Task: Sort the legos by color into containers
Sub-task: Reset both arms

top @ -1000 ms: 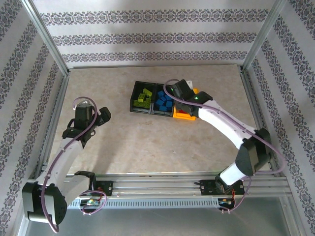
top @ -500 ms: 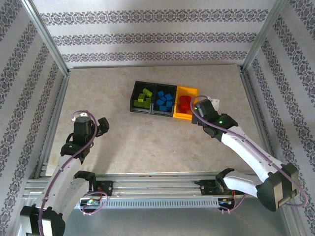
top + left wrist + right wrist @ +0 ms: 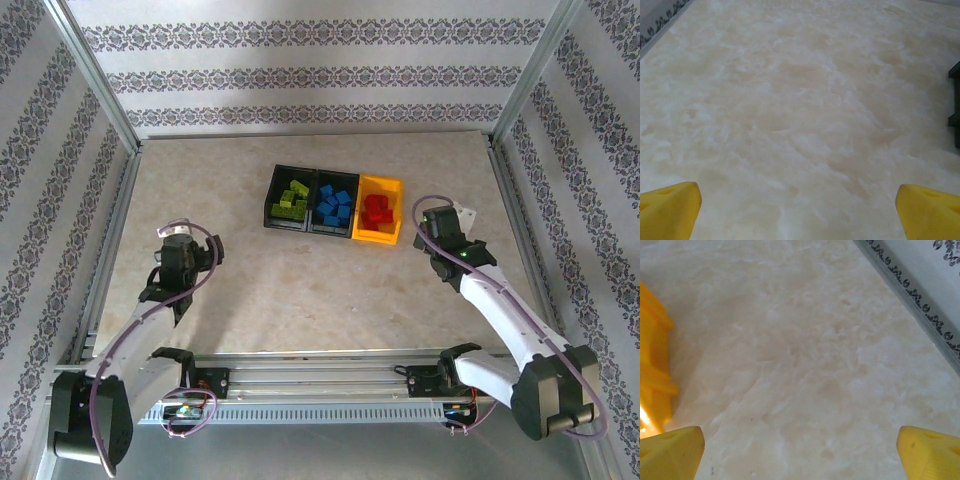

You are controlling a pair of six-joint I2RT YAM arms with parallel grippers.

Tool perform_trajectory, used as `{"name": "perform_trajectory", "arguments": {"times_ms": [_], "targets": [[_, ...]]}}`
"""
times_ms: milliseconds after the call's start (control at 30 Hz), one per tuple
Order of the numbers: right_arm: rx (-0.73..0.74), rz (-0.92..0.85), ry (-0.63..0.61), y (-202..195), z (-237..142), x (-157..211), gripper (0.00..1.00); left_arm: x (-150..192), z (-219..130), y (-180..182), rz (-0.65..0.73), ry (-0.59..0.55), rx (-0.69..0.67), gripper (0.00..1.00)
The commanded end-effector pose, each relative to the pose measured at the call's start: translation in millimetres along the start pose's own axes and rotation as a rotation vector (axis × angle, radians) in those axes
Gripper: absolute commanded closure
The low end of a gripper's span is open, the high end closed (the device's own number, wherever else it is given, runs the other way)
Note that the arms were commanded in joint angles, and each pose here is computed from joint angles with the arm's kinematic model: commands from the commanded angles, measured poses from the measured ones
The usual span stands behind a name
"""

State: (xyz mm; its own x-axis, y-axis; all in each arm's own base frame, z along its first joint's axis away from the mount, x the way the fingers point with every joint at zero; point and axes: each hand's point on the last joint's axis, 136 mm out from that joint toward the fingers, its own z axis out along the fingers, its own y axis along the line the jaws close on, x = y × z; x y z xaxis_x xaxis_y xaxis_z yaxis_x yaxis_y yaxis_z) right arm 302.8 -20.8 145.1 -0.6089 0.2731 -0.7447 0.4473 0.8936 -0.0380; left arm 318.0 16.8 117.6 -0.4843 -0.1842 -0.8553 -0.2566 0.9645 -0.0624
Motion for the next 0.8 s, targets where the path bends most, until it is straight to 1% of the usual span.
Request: {"name": "perform_trajectory", "arguments": {"times_ms": [0,167,267,367,433,600,767], "targets": [[-0.025,-0.047,-0.090,5.0,8.1,-12.5,0.02,-40.4,5.7,-6.9,0.085,-0.159,0.012,0.00],[-0.026,-0.088,-0.242,3.7,11.7,-23.2,0.02,-41.6,19.4,-14.8,0.173,-0.223,0.042,0.00],[-0.053,-0.100,-0.323,5.8,14.9,-27.0,0.02,-42.1,25.3,-18.3,0.205,-0.262,0.062,0.00],[-0.074,-0.094,-0.347,5.6,20.9,-26.4,0.02,-40.0,32.2,-24.2,0.232,-0.284,0.094,0.01],[-0.095,-0.091,-0.357,6.8,24.1,-26.1,0.02,-35.2,37.3,-28.3,0.227,-0.270,0.125,0.00],[-0.131,-0.092,-0.402,9.8,26.7,-29.7,0.02,-25.7,43.3,-39.7,0.235,-0.293,0.197,0.00],[-0.166,-0.099,-0.440,15.5,29.6,-34.0,0.02,-16.1,52.8,-49.6,0.256,-0.280,0.249,0.00]]}}
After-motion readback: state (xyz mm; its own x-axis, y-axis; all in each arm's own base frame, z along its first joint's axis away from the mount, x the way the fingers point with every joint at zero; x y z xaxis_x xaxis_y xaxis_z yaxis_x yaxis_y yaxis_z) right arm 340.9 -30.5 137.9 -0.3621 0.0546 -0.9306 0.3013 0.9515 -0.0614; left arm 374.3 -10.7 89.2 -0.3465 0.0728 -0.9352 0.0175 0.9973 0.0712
